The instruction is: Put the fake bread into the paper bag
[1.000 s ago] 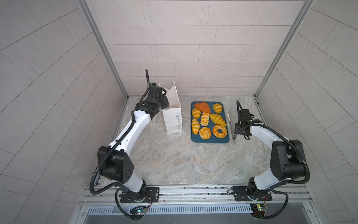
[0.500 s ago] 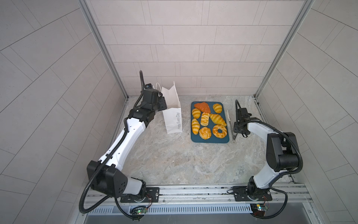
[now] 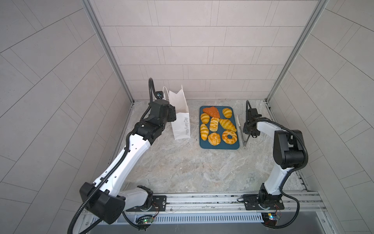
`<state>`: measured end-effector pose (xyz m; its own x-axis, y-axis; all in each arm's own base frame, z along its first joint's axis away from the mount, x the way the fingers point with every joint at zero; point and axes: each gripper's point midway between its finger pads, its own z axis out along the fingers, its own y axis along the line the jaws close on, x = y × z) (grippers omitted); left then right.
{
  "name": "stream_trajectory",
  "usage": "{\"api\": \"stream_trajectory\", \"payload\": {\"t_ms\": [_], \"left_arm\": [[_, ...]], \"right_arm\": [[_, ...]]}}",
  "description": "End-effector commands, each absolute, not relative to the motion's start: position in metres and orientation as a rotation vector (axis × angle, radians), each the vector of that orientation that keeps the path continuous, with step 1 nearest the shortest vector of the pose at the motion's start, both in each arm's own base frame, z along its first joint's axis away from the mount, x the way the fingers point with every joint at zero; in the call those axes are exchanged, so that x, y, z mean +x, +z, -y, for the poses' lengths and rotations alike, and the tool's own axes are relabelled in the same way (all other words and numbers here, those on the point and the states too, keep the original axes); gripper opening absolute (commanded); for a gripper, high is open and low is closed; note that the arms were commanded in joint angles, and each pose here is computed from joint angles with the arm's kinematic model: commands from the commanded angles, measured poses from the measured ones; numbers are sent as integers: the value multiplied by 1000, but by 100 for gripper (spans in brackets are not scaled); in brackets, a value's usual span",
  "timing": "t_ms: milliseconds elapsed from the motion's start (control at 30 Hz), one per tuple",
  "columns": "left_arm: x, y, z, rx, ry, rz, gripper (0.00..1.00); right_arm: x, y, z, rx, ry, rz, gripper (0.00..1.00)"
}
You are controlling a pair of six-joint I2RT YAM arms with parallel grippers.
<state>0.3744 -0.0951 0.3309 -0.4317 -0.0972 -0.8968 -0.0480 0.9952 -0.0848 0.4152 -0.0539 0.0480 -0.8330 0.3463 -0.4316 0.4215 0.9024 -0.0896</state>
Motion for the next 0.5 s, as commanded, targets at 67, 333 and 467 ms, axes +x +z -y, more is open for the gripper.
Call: {"api": "stream_trajectory", "payload": {"t_ms": [67, 333, 467], "left_arm": [[364, 351, 83, -115, -10, -1949, 73], [353, 369, 91, -81, -5, -1897, 72], [349, 383, 106, -20, 4, -1866, 73]], "right_arm": [[404, 33, 56, 615, -232, -2733, 27], [403, 44, 57, 608, -201, -2718, 10], [402, 73, 57, 579, -180, -2660, 4]]}}
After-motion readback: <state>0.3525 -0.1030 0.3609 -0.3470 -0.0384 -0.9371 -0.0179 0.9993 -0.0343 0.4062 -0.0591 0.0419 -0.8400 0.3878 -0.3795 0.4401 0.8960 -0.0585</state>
